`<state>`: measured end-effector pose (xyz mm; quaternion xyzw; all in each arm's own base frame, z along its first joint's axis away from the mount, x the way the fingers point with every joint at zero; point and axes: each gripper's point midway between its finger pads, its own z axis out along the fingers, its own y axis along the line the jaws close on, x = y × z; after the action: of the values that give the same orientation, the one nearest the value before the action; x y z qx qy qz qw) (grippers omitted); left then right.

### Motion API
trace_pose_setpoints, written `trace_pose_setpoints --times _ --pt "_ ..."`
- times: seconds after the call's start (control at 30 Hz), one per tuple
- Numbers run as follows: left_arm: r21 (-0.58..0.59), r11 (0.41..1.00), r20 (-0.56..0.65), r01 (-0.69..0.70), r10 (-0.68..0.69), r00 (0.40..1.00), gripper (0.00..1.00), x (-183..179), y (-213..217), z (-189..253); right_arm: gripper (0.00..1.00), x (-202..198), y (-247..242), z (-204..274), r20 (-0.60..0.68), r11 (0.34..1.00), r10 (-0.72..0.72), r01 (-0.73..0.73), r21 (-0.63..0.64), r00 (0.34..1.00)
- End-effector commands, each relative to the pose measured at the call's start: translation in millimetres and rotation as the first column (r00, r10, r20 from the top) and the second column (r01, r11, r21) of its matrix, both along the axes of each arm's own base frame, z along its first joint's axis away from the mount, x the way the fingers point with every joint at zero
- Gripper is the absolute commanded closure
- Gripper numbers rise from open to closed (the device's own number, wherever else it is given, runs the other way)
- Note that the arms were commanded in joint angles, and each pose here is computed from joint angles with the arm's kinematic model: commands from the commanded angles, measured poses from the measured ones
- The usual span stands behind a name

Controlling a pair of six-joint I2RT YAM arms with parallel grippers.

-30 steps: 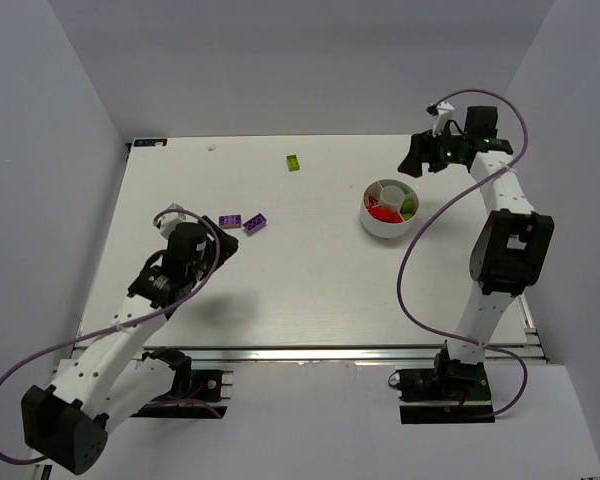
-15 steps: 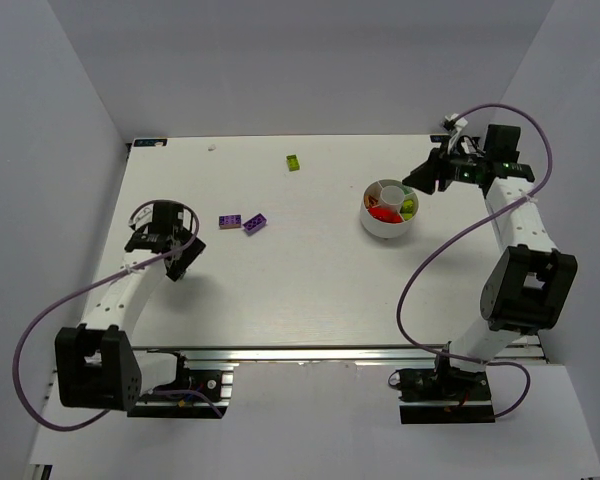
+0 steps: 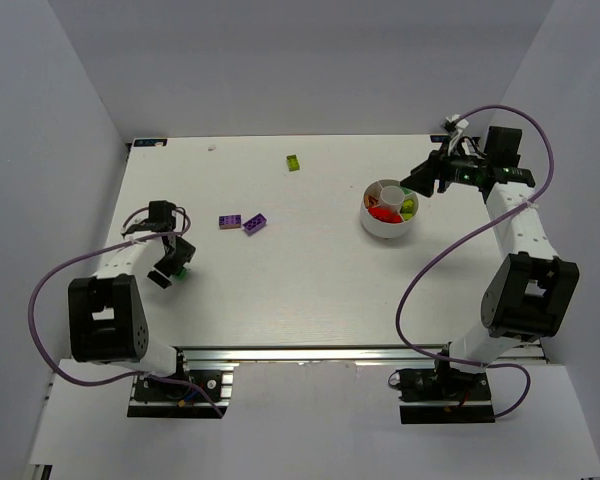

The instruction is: Sort the legos into containers by color

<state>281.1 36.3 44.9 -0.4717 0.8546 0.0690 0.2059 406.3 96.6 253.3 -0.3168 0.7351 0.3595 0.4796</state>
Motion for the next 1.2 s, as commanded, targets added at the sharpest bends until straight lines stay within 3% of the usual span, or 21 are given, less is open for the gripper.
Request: trace_pose_setpoints --times 0.0,0.43,0.67,0.8,0.83,0.93,1.0,1.1,1.17 --pt "0.03 0.999 0.028 0.01 -0.011 1.0 0.17 14 7 2 0.36 -4 4 13 0.027 0.999 0.017 -0.018 0.03 0.999" --pt "0.078 0.997 0.015 0.009 -0.011 1.0 0.31 27 22 -13 0.36 -10 6 26 0.045 0.999 0.023 -0.024 0.034 0.999" --pt "0.07 0.998 0.058 0.01 -0.014 0.998 0.5 31 21 -7 0.38 -21 9 24 0.028 0.998 0.037 -0.039 0.048 0.999" --pt "0.007 0.998 0.155 0.057 -0.057 0.986 0.72 41 6 11 0.41 -36 24 25 0.05 0.993 0.112 -0.113 0.024 0.992" --pt "-0.042 0.994 0.211 0.1 -0.089 0.973 0.78 49 -8 18 0.41 -50 37 18 -0.008 0.986 0.161 -0.161 0.032 0.987" --pt "-0.089 0.975 0.378 0.203 -0.155 0.913 0.9 64 -43 54 0.44 -82 76 5 -0.091 0.957 0.291 -0.291 0.007 0.953" --pt "-0.143 0.93 0.507 0.339 -0.225 0.832 0.94 68 -87 86 0.45 -95 93 -7 -0.15 0.947 0.314 -0.32 -0.017 0.938" --pt "-0.177 0.785 0.715 0.593 -0.312 0.626 1.0 65 -161 134 0.44 -115 123 -13 -0.187 0.924 0.378 -0.381 0.018 0.907" --pt "-0.109 0.679 0.83 0.726 -0.34 0.443 1.0 57 -196 158 0.42 -113 132 -2 -0.258 0.927 0.375 -0.361 0.101 0.89"
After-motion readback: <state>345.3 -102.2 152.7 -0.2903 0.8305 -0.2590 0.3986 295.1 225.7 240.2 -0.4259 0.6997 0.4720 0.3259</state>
